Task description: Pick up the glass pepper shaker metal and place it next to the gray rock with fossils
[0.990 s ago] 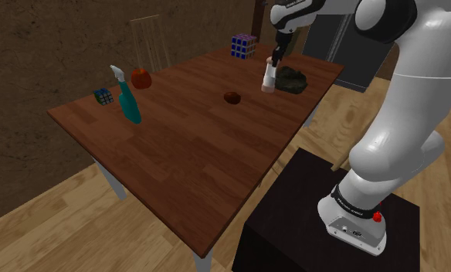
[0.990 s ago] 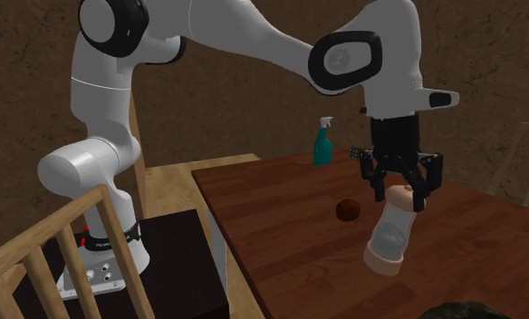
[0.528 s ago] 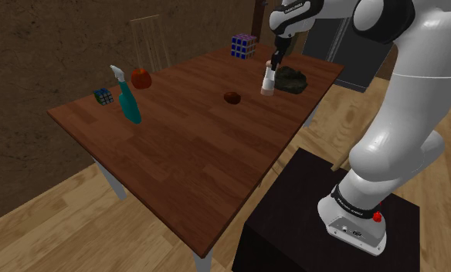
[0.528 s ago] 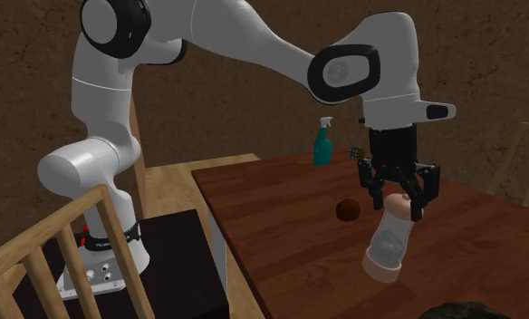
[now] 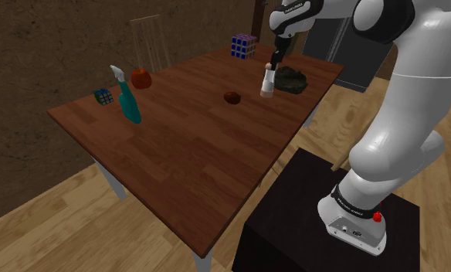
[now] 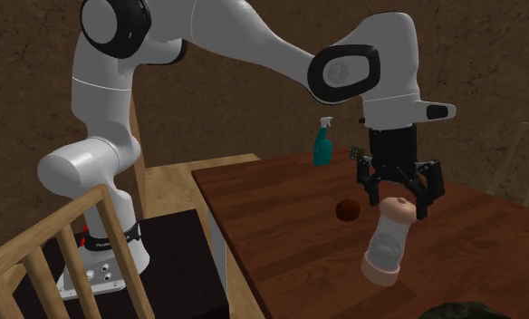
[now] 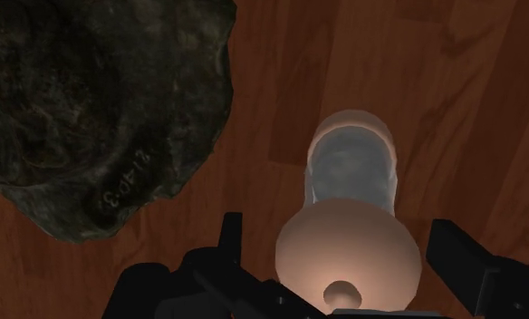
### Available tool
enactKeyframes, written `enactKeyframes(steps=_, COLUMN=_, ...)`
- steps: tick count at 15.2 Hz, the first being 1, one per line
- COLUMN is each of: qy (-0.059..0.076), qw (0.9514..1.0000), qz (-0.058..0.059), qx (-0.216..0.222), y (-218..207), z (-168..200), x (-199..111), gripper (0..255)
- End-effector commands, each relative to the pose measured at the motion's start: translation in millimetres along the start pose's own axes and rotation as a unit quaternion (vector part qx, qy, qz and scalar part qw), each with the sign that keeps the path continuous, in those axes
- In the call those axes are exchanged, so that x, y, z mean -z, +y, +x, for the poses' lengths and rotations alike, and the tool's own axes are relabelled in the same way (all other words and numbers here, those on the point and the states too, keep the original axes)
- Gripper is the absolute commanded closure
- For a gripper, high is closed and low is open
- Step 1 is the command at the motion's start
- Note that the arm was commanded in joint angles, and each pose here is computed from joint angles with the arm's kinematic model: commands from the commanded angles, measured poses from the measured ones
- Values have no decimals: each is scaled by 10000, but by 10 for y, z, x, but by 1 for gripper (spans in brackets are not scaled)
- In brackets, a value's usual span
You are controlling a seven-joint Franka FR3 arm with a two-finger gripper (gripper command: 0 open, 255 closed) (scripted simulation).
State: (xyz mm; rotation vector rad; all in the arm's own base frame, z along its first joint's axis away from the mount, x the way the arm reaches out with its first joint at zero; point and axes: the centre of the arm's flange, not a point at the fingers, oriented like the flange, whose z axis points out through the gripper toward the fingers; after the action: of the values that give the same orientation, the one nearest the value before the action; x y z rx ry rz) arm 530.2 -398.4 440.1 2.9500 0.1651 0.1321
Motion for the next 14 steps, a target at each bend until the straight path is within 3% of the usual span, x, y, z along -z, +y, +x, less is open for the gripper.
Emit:
enactKeyframes(steps=1, qy=0, qw=10000, qz=0, qx=0, y=0, z=0, x=0, gripper=0)
enactKeyframes(steps=2, qy=0, qw=10000, qz=0, qx=0, y=0, z=0, x=0, gripper=0)
enactKeyframes(steps=6, qy=0, qw=10000, qz=0, qx=0, y=0, z=0, x=501, gripper=0)
enactKeyframes(steps=14, qy=0, qw=10000, qz=0, qx=0, y=0, z=0, x=501, gripper=0)
